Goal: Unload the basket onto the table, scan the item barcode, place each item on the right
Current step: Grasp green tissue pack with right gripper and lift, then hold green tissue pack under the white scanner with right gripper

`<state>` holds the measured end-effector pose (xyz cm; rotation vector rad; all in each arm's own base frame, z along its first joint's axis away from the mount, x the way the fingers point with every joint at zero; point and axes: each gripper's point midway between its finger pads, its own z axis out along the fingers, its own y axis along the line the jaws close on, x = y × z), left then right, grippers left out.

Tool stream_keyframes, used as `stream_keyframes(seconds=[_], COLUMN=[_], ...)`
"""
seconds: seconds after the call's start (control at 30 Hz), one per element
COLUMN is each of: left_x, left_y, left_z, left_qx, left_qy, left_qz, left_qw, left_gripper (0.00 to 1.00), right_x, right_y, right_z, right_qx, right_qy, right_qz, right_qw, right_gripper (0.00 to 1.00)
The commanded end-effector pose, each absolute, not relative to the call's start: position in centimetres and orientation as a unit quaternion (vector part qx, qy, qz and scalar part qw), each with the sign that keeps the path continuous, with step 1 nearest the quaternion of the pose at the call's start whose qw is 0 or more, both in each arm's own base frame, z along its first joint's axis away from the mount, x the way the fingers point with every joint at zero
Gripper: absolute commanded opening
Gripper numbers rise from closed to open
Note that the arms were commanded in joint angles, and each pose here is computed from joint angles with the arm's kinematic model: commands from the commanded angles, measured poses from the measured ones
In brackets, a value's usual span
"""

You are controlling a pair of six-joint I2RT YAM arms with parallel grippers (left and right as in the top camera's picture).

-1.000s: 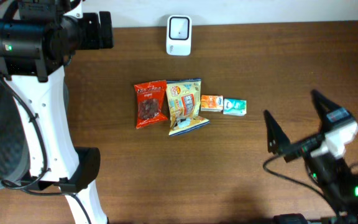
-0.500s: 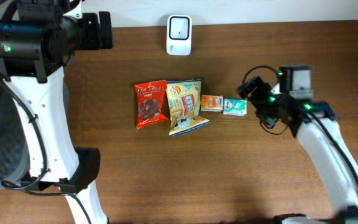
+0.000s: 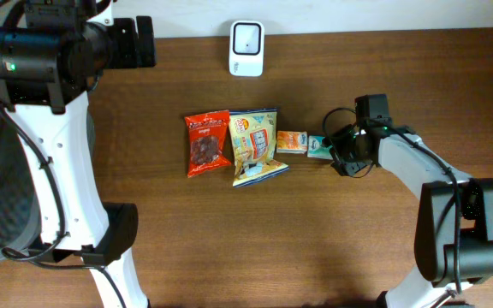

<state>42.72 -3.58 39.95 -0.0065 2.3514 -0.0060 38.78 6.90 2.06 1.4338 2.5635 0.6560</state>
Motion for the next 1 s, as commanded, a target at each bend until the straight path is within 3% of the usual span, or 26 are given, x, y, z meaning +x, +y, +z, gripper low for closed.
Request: stream_keyframes(seconds=[0.0, 0.13, 0.2, 0.27, 0.3, 0.33, 0.43, 0.5, 0.6, 0.7, 0.97], left_x=[42.4, 42.4, 42.4, 42.4, 42.4, 42.4, 42.4, 42.4, 42.4, 42.4, 42.4], left_y=[-3.4, -3.4, -3.4, -3.4, -3.4, -3.4, -3.4, -3.4, -3.4, -3.4, -3.4], left_z=[40.5, 40.5, 40.5, 40.5, 40.5, 40.5, 40.5, 40.5, 40.5, 40.5, 40.5], left_qx=[-0.005, -0.005, -0.005, -0.005, -0.005, -0.005, -0.005, -0.005, -0.005, -0.005, -0.005], left_qy=[0.92, 0.92, 0.92, 0.92, 0.92, 0.92, 0.92, 0.92, 0.92, 0.92, 0.92], left_qz=[-0.001, -0.001, -0.001, -0.001, -0.001, -0.001, -0.001, -0.001, -0.001, -0.001, -0.001], left_qw=[0.392, 0.392, 0.392, 0.392, 0.392, 0.392, 0.392, 0.392, 0.392, 0.392, 0.392], left_gripper=[0.99, 0.99, 0.99, 0.99, 0.99, 0.99, 0.99, 0.99, 0.99, 0.99, 0.99], right_x=[37.9, 37.4, 37.8, 38.3, 38.5, 38.6, 40.4, 42.1, 41.6, 38.3, 33.0], right_y=[6.1, 5.9, 6.0, 6.2, 6.3, 6.7, 10.2, 14.7, 15.2, 16.3, 24.9], right_z=[0.8, 0.2, 0.3, 0.6, 0.7, 0.8, 3.3, 8.9, 18.4, 22.2, 26.9], right_qx=[0.481, 0.482, 0.48, 0.477, 0.476, 0.466, 0.335, 0.153, -0.005, -0.174, -0.419], right_qy=[0.854, 0.856, 0.855, 0.854, 0.853, 0.856, 0.882, 0.856, 0.744, 0.686, 0.565], right_qz=[0.183, 0.173, 0.179, 0.192, 0.196, 0.207, 0.314, 0.469, 0.642, 0.677, 0.642], right_qw=[0.071, 0.071, 0.078, 0.081, 0.085, 0.083, 0.103, 0.156, 0.184, 0.202, 0.304], right_gripper=[0.54, 0.42, 0.27, 0.26, 0.19, 0.05, 0.04, 0.04, 0.04, 0.04, 0.04])
